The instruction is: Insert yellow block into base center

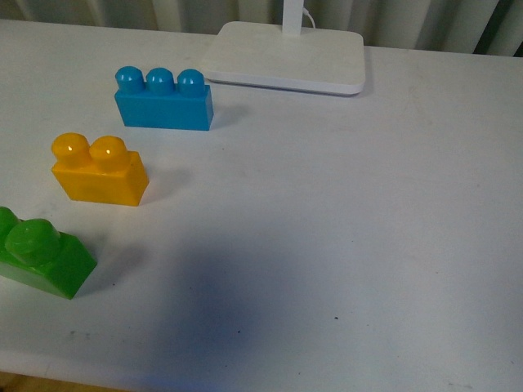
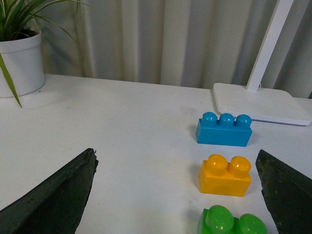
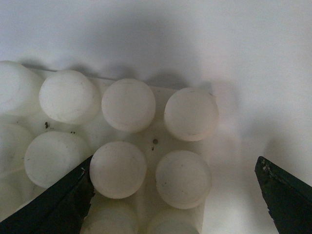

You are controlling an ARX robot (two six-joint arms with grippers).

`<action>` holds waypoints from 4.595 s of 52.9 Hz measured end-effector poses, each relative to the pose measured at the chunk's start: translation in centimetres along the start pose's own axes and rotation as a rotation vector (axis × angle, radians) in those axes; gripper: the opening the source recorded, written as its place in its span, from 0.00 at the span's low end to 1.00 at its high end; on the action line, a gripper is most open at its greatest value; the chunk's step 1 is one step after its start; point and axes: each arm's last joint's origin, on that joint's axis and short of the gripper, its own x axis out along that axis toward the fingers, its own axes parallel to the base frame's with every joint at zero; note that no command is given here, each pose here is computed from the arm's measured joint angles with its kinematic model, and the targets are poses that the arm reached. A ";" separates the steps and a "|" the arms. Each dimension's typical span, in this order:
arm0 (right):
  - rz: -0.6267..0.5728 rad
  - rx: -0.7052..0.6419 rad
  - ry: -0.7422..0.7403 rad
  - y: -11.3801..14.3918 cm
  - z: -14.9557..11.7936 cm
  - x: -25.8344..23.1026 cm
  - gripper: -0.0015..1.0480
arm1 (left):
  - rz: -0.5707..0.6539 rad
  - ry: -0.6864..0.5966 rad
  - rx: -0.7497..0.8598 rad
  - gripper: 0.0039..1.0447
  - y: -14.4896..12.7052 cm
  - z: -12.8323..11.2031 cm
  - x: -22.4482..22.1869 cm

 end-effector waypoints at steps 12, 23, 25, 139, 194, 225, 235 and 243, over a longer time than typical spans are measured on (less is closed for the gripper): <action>0.077 0.072 0.006 7.8 0.4 1.6 0.91 | 0.000 0.000 0.000 0.94 0.0 0.0 0.0; 0.106 0.081 0.009 14.0 0.6 1.8 0.91 | 0.000 0.000 0.000 0.94 0.0 0.0 0.0; 0.114 0.075 0.006 14.9 0.5 1.8 0.91 | 0.000 0.000 0.000 0.94 0.0 0.0 0.0; 0.138 -0.037 -0.901 8.8 -6.7 -14.4 0.51 | 0.000 0.000 0.000 0.94 0.0 0.0 0.0; 0.136 -0.061 -0.906 10.4 -11.2 -13.4 0.01 | 0.000 0.000 0.000 0.94 0.0 0.0 0.0; 0.135 -0.062 -0.906 10.4 -11.2 -13.4 0.84 | -0.160 0.164 0.139 0.94 -0.1 5.1 4.8; 0.135 -0.062 -0.906 10.4 -11.2 -13.4 0.91 | -0.575 0.360 0.414 0.94 -1.1 7.4 10.0; 0.135 -0.062 -0.906 10.4 -11.2 -13.4 0.91 | -0.738 0.472 0.665 0.94 -1.6 8.5 13.4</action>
